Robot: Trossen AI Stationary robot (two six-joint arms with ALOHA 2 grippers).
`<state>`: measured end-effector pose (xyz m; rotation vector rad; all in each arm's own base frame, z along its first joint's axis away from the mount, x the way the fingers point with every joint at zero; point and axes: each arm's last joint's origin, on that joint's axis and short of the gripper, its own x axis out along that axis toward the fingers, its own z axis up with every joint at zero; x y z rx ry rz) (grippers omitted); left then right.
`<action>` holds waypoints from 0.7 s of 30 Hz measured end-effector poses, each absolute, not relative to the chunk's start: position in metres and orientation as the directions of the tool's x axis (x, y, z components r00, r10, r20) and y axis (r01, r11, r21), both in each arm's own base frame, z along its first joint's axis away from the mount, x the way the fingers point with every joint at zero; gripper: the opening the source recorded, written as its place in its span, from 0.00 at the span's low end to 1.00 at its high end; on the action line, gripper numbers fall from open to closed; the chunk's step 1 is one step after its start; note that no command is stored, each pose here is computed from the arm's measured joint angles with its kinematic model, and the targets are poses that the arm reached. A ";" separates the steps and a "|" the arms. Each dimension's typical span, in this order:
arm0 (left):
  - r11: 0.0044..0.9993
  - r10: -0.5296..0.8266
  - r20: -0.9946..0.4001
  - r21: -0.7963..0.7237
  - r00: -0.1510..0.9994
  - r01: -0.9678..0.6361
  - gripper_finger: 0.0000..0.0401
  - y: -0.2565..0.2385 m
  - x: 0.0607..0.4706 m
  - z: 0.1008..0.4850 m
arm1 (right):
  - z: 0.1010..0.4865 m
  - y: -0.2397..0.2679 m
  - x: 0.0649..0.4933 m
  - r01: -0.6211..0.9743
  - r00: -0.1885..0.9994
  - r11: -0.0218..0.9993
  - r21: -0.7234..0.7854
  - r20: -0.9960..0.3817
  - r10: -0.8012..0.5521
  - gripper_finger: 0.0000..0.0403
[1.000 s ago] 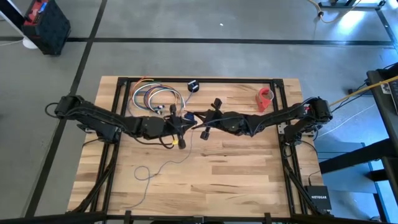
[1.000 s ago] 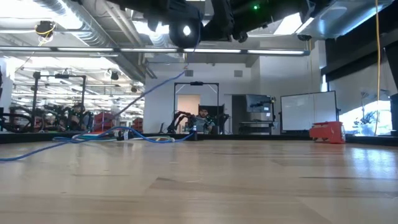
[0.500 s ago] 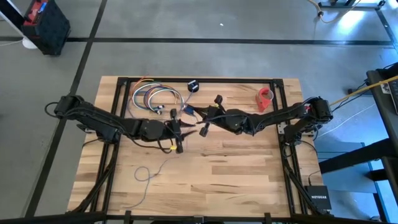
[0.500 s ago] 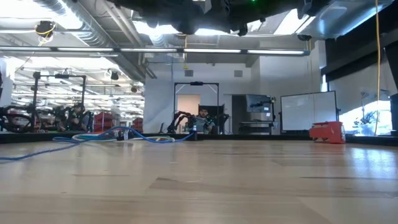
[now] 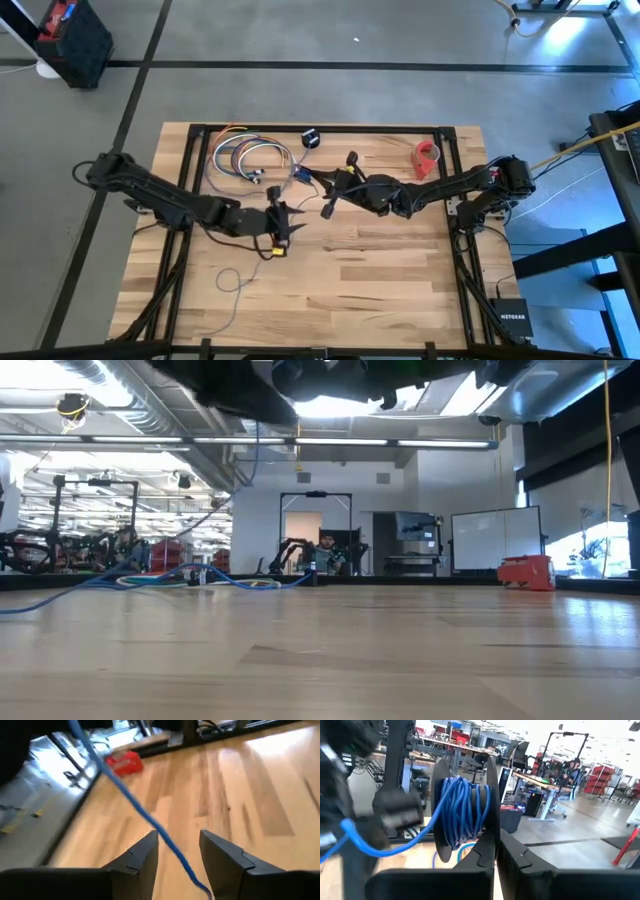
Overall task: Coil cords
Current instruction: Coil the blue wire onto the spool
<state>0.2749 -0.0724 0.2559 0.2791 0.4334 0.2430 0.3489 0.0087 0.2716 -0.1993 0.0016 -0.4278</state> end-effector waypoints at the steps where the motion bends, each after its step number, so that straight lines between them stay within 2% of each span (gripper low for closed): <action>1: 0.922 0.315 -0.365 0.336 0.876 -0.191 0.34 -0.074 0.274 0.265 | 0.272 0.009 0.349 0.412 0.910 0.889 -0.197 0.046 -0.412 0.02; 5: 0.886 0.374 -0.323 0.401 0.869 -0.232 0.33 -0.083 0.269 0.298 | 0.272 0.009 0.349 0.412 0.910 0.885 -0.216 0.049 -0.411 0.01; 10: 0.886 0.368 -0.312 0.402 0.876 -0.229 0.33 -0.088 0.268 0.320 | 0.272 0.009 0.349 0.411 0.911 0.885 -0.218 0.046 -0.411 0.02; 21: 0.891 0.427 -0.350 0.319 0.834 -0.322 0.33 -0.070 0.273 0.314 | 0.270 0.009 0.349 0.405 0.912 0.885 -0.230 0.030 -0.410 0.02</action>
